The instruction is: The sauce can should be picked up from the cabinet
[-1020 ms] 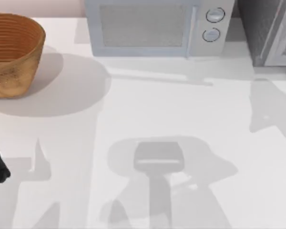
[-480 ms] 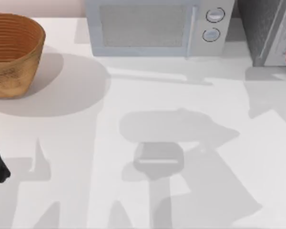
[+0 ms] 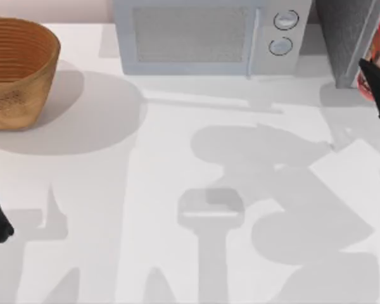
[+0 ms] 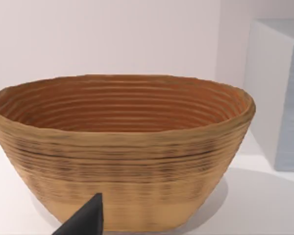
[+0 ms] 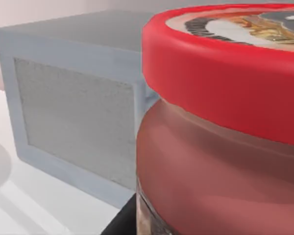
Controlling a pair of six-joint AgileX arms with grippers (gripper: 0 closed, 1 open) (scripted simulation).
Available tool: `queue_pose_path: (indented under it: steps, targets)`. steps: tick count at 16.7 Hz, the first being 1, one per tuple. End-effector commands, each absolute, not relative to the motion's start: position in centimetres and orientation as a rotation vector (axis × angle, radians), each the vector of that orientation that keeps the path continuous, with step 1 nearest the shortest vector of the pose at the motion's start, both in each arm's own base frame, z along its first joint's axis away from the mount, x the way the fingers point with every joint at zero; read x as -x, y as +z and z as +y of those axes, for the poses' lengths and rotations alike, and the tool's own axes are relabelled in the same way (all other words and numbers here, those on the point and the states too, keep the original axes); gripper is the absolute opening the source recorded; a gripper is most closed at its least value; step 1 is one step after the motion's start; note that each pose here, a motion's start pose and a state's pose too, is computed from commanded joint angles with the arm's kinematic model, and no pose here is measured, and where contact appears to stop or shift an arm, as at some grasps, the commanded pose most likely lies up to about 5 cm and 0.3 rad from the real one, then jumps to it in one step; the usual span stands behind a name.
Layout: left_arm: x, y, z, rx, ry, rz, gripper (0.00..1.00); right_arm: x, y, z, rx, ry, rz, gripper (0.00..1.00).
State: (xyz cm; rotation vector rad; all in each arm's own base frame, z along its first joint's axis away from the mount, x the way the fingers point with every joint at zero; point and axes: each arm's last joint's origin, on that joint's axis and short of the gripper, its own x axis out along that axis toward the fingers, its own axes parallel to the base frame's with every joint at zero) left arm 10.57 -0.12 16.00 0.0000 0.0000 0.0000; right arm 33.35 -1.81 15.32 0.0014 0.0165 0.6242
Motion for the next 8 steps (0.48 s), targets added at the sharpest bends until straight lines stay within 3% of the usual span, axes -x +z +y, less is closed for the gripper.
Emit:
queue_pose_path:
  steps: [8]
  targets:
    - [-10.6, 16.0, -0.1, 0.000, 0.000, 0.000, 1.00, -36.5, 9.4, -2.5, 0.005, 0.747, 0.002, 0.00]
